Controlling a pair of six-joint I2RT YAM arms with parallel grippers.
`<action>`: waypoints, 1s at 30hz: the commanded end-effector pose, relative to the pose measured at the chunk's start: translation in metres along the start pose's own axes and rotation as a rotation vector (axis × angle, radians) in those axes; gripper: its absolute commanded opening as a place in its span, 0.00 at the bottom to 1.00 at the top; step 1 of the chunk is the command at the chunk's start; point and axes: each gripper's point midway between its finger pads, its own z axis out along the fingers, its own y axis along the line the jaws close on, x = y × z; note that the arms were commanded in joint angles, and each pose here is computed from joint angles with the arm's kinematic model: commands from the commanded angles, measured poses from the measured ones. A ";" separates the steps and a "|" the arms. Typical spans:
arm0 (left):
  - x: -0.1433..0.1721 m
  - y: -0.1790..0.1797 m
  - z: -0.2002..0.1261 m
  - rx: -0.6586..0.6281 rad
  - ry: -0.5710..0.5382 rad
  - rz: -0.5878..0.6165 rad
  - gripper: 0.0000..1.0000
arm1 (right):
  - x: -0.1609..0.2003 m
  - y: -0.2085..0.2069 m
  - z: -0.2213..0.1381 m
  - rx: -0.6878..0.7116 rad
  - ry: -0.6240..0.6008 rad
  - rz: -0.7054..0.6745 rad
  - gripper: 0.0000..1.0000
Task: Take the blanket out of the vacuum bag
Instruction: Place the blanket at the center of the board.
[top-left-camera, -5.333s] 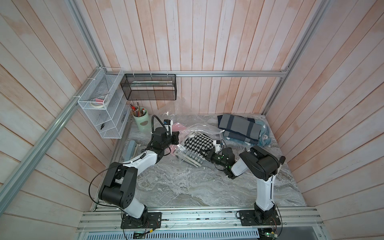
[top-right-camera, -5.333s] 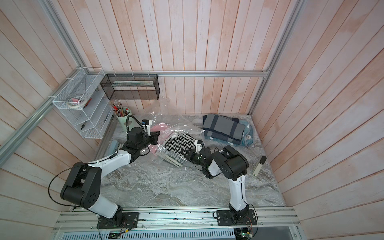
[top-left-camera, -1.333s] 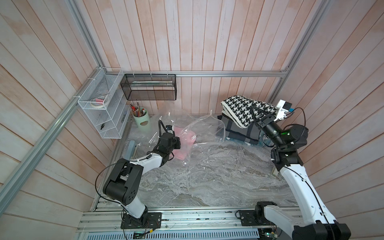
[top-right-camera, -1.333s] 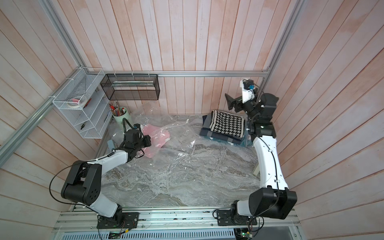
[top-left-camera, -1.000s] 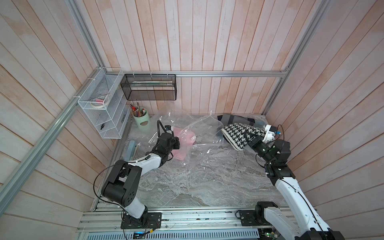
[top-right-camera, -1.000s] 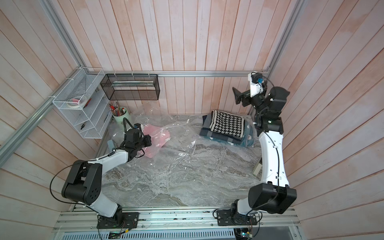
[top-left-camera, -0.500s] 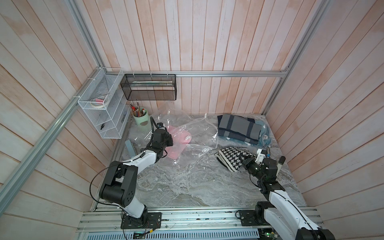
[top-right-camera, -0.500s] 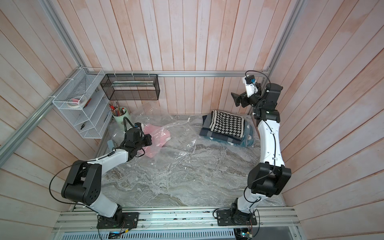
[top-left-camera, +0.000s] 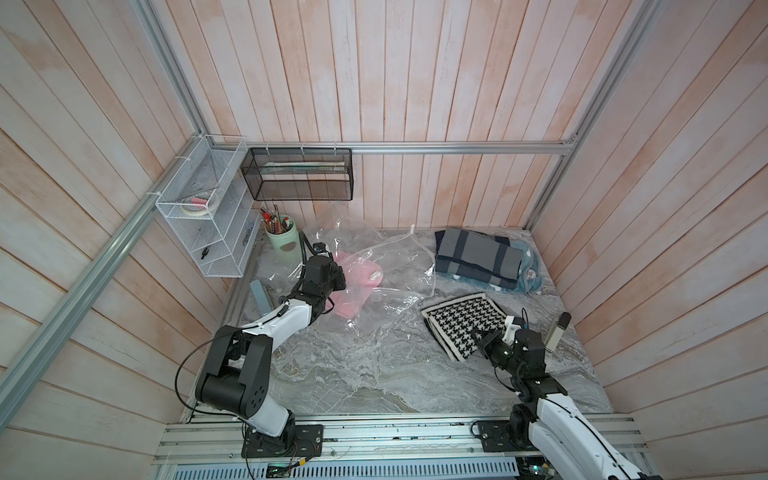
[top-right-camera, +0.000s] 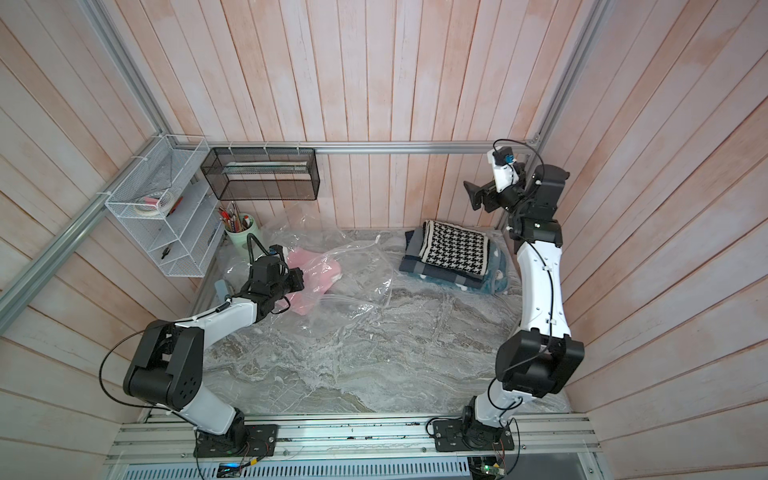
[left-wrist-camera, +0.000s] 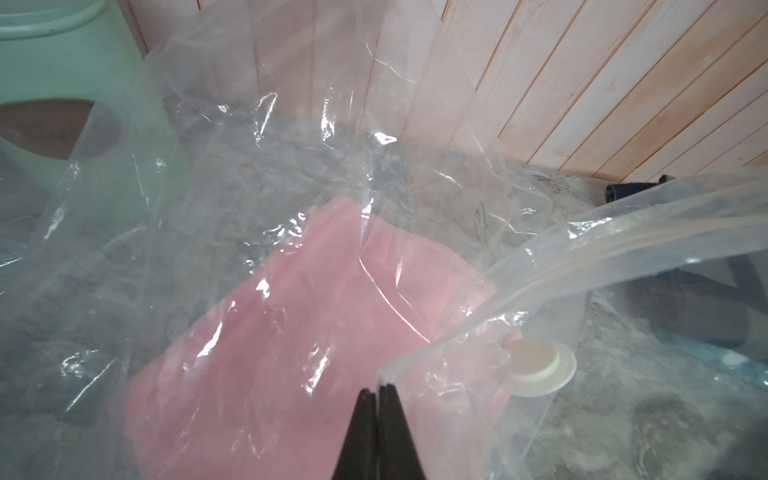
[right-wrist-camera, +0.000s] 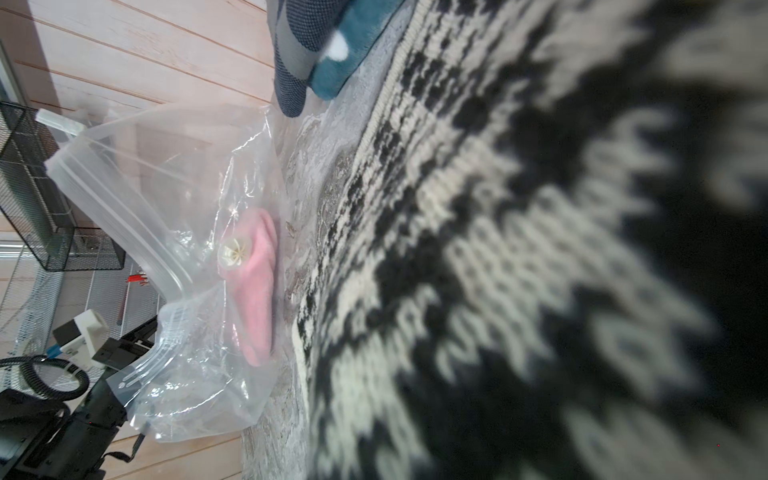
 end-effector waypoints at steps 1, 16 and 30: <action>-0.012 0.004 0.001 -0.017 -0.025 -0.008 0.00 | 0.007 -0.005 0.002 0.040 0.010 -0.009 0.00; -0.007 0.000 0.002 0.009 -0.019 -0.012 0.00 | 0.017 -0.001 0.011 0.215 0.087 -0.138 0.61; 0.004 -0.004 0.014 0.040 0.007 -0.041 0.00 | 0.038 0.034 -0.001 0.456 0.102 -0.424 0.89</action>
